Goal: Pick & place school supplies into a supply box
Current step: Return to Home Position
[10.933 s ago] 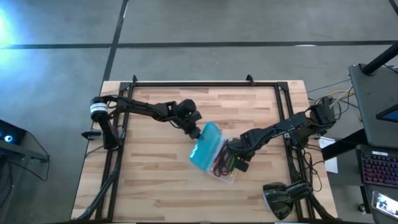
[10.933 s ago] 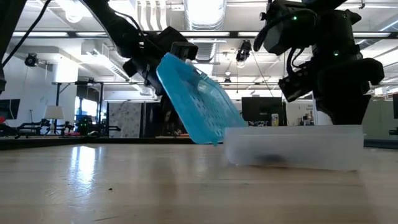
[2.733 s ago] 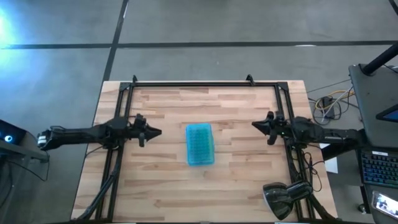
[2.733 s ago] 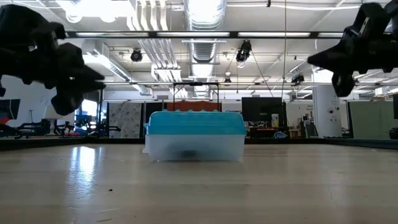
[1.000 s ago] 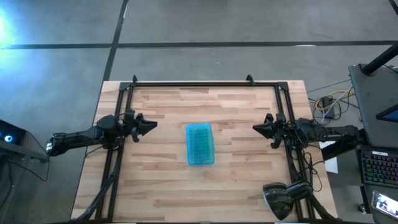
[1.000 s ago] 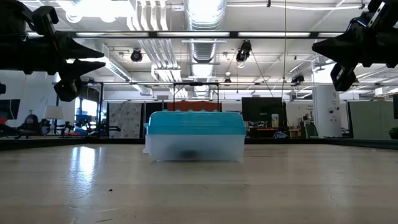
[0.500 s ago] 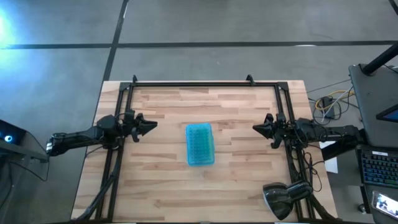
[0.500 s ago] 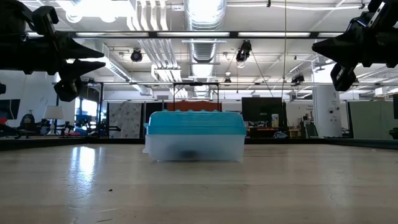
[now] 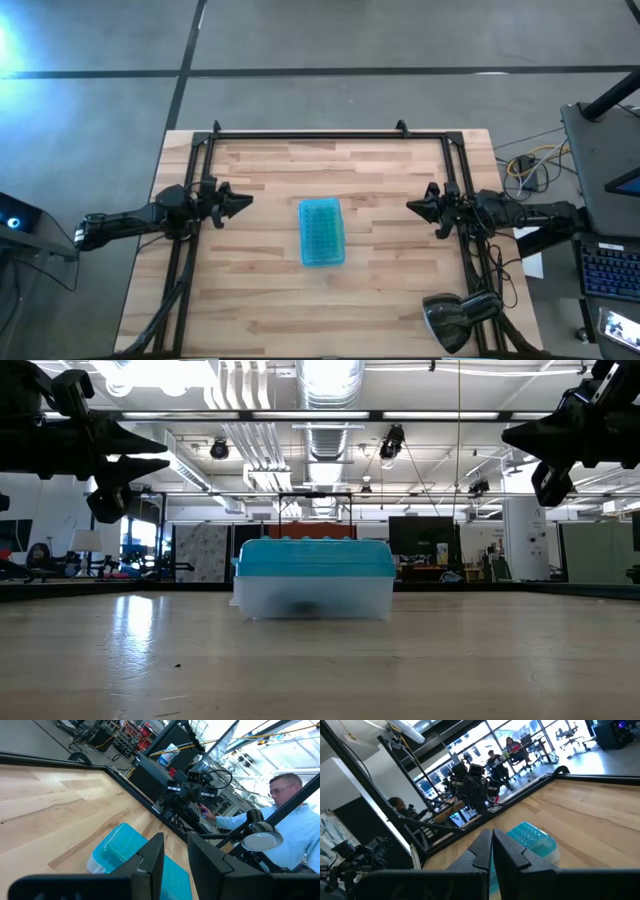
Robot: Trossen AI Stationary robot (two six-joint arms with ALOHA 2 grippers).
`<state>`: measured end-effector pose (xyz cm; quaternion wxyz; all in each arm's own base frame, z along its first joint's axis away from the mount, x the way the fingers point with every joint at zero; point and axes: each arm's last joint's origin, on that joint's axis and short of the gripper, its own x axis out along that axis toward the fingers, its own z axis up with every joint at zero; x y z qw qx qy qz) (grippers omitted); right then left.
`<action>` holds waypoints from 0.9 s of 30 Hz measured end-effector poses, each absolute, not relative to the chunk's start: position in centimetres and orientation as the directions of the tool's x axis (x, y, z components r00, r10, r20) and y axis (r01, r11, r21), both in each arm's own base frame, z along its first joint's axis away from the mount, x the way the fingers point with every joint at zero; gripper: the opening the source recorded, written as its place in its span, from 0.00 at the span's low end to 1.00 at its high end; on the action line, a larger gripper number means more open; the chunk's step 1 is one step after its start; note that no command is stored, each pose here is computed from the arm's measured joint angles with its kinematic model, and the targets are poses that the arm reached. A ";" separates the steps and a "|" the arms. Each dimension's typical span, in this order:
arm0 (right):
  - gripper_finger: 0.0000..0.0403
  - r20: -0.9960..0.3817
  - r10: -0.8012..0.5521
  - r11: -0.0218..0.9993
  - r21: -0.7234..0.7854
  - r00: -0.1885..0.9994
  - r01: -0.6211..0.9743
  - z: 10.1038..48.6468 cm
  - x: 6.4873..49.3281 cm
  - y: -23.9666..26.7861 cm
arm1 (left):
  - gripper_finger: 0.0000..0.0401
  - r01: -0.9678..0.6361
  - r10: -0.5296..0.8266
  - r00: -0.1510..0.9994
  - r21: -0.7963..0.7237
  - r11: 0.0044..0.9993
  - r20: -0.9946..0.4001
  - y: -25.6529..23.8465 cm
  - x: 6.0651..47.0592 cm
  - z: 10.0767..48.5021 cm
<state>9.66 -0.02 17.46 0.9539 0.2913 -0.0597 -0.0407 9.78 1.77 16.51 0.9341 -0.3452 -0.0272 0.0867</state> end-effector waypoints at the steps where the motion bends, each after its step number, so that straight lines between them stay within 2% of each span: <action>1: 0.02 0.090 -0.112 0.827 0.560 0.990 0.043 17.5 9.7 0.0 | 0.18 -0.143 0.181 0.984 -0.650 0.747 -0.009 1.8 9.8 16.5; 27: 0.02 0.090 -0.113 0.827 0.560 0.990 0.043 17.5 9.7 0.0 | 0.18 -0.143 0.181 0.984 -0.650 0.747 -0.009 1.8 9.8 16.5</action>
